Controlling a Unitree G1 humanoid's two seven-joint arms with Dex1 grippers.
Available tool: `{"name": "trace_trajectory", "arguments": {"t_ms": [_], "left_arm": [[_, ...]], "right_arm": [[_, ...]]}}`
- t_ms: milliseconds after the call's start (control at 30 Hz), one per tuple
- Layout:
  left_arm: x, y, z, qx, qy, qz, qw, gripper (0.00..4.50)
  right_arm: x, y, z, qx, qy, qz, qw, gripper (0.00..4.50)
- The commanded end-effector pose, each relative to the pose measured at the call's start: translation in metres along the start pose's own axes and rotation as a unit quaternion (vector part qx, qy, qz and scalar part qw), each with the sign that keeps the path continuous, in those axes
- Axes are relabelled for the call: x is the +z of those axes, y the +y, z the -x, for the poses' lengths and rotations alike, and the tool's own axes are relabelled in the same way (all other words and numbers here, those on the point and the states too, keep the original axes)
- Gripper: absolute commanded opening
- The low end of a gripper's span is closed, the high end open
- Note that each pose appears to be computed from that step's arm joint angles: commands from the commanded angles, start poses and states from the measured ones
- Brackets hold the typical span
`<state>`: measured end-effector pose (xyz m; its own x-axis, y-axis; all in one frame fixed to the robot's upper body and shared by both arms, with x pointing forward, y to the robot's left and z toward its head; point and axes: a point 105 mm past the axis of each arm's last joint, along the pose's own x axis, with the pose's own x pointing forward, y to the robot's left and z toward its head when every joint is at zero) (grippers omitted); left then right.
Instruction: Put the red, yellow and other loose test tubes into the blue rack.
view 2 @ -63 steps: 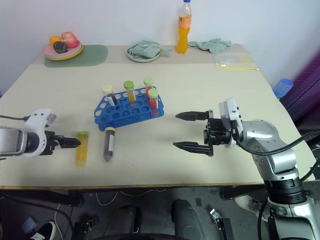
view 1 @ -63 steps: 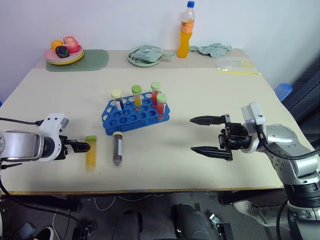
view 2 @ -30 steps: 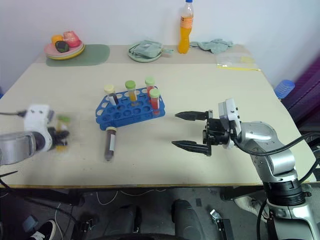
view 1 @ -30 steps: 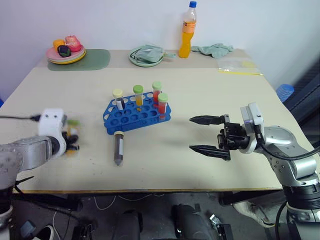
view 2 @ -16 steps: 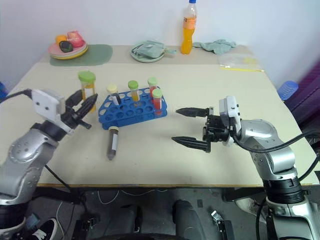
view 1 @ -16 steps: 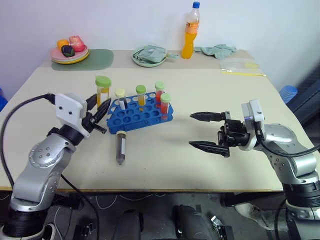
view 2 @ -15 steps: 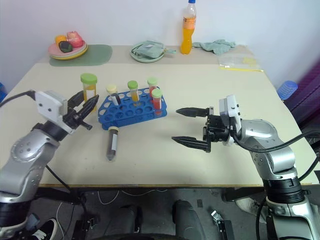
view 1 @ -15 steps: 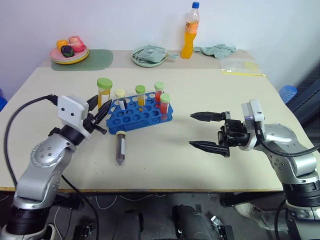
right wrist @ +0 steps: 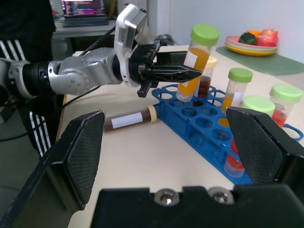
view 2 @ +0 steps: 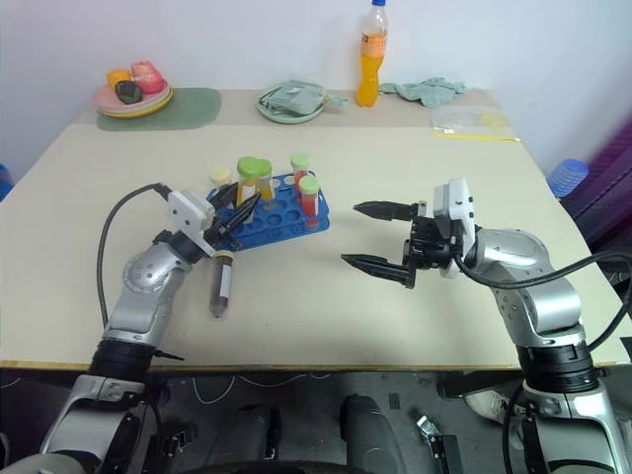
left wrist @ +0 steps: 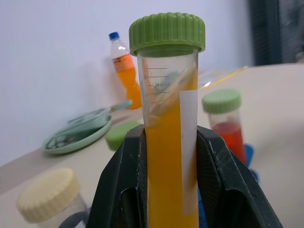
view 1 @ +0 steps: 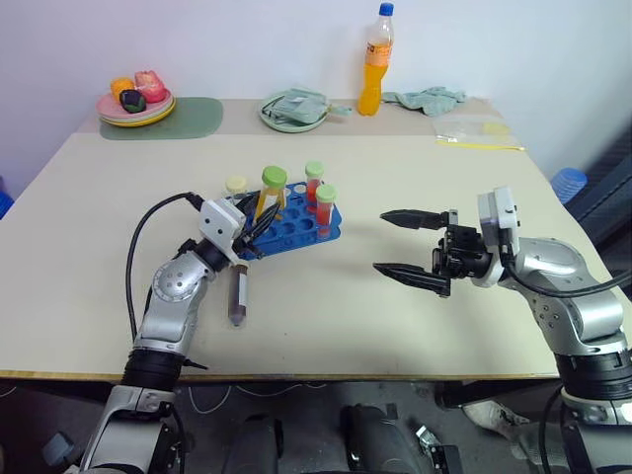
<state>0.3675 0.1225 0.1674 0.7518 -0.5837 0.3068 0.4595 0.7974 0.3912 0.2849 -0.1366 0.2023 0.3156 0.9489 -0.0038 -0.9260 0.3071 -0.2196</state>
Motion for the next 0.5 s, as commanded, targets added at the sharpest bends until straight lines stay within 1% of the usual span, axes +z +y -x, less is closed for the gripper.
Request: {"name": "trace_trajectory", "arguments": {"t_ms": [33, 167, 333, 400, 500], "left_arm": [[0.012, 0.011, -0.015, 0.032, -0.029, -0.033, 0.999, 0.84], [0.003, 0.008, -0.023, 0.030, -0.026, -0.003, 0.999, 0.84], [-0.006, -0.013, -0.032, 0.000, -0.023, 0.020, 1.000, 0.84], [-0.007, -0.022, -0.030, -0.028, -0.026, 0.037, 0.999, 0.84], [-0.012, -0.026, -0.024, -0.045, -0.022, 0.047, 0.998, 0.84]], "right_arm": [[0.015, 0.000, 0.004, -0.011, -0.010, 0.029, 0.999, 4.50], [0.015, 0.000, 0.006, -0.013, -0.007, 0.032, 0.999, 4.50], [0.017, -0.004, 0.006, -0.022, -0.008, 0.038, 0.999, 4.50], [0.018, -0.004, 0.008, -0.022, -0.006, 0.039, 0.999, 4.50], [0.018, -0.001, 0.010, -0.016, -0.001, 0.040, 0.999, 4.50]]}}
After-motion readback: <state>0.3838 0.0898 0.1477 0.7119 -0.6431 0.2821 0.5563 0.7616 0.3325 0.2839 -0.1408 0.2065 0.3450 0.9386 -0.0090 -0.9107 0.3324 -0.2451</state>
